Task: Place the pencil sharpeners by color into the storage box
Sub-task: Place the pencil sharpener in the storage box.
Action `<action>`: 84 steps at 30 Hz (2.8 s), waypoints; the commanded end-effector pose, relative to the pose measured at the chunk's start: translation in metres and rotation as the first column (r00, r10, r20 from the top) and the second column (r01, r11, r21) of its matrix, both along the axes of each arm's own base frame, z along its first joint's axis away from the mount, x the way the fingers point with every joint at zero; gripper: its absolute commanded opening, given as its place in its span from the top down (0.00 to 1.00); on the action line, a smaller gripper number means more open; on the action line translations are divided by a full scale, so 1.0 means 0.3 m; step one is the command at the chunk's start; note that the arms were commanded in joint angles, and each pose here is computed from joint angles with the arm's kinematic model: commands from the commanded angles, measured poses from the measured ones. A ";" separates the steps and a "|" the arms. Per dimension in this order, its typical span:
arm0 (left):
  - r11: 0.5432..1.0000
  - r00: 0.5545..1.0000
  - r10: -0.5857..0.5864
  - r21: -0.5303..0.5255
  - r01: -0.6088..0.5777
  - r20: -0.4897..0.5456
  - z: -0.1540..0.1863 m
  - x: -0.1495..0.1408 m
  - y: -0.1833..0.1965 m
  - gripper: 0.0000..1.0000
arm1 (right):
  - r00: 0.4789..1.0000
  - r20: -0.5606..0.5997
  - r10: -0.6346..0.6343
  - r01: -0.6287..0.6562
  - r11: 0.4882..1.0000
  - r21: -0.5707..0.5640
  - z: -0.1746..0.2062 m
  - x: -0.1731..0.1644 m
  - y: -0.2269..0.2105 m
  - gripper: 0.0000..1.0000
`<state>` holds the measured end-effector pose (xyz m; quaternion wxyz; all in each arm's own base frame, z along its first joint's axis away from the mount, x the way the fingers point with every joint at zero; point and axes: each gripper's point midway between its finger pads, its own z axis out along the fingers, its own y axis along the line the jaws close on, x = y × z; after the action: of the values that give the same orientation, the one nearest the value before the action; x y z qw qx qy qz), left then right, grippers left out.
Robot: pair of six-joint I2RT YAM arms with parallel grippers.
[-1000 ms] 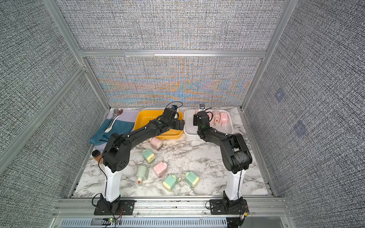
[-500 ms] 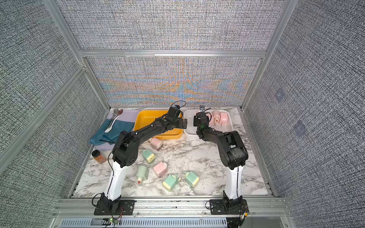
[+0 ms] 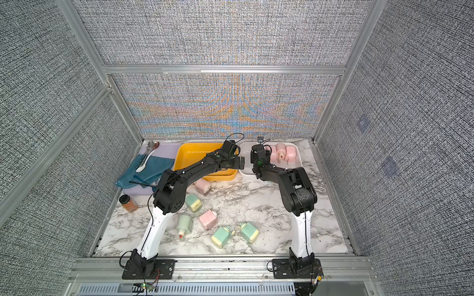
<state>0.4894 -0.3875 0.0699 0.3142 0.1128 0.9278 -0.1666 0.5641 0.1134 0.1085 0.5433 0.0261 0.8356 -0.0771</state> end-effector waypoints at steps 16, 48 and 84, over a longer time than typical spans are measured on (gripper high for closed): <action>0.997 0.999 0.043 0.070 -0.041 -0.027 -0.065 -0.001 0.046 0.01 | 0.999 0.004 -0.044 0.044 0.999 -0.022 -0.024 0.037 -0.019 0.43; 0.990 0.998 0.052 0.130 -0.048 -0.029 -0.073 0.008 0.069 0.01 | 0.998 -0.060 -0.022 0.019 0.999 -0.051 0.039 0.045 0.004 0.24; 0.999 0.985 0.037 0.034 -0.032 -0.169 -0.086 -0.093 0.028 0.01 | 0.936 -0.314 -0.158 0.089 0.971 -0.224 0.004 0.115 -0.134 0.01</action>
<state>0.4714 -0.3815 0.0431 0.2533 0.0836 0.9507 -0.1585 0.6120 0.0865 0.1170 0.4213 0.0050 0.8915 -0.1663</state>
